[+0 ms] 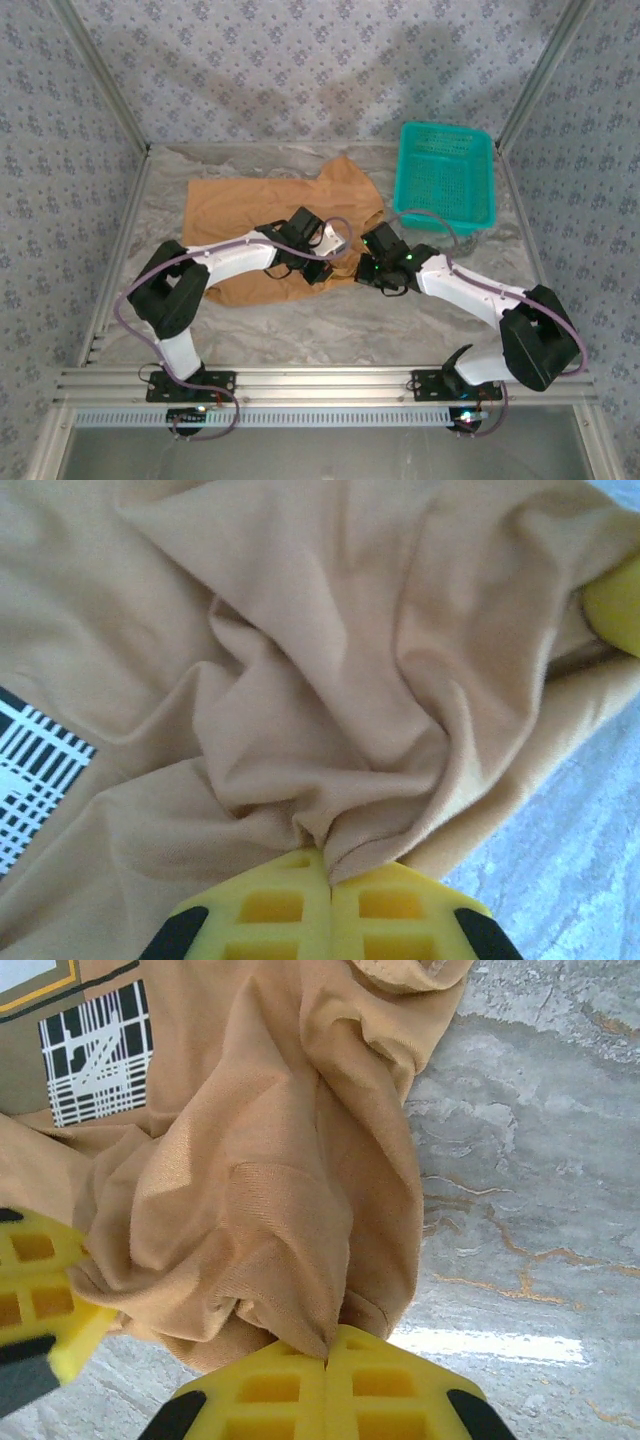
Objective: Fold the inside-out t-shirt
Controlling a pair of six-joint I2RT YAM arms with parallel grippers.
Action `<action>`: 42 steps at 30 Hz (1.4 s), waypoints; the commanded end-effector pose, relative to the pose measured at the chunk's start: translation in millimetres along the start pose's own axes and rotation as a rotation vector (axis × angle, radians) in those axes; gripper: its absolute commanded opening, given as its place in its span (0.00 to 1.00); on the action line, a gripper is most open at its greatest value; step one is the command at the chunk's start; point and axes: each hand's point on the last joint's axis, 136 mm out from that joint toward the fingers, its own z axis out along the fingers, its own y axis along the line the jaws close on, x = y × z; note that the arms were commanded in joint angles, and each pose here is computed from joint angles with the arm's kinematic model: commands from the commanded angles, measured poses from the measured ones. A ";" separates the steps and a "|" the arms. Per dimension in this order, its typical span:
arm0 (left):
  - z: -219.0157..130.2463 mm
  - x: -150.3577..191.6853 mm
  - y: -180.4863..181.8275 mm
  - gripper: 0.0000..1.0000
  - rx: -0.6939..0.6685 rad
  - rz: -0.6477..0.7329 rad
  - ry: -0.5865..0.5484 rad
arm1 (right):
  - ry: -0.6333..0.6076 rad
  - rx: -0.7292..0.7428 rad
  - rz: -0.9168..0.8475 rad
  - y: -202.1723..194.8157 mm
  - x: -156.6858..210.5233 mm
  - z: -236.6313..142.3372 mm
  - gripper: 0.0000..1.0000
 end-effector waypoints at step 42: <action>-50.4 -42.1 -29.7 0.00 0.149 -0.133 -0.225 | -0.076 -0.041 -0.030 45.0 -21.8 14.5 0.21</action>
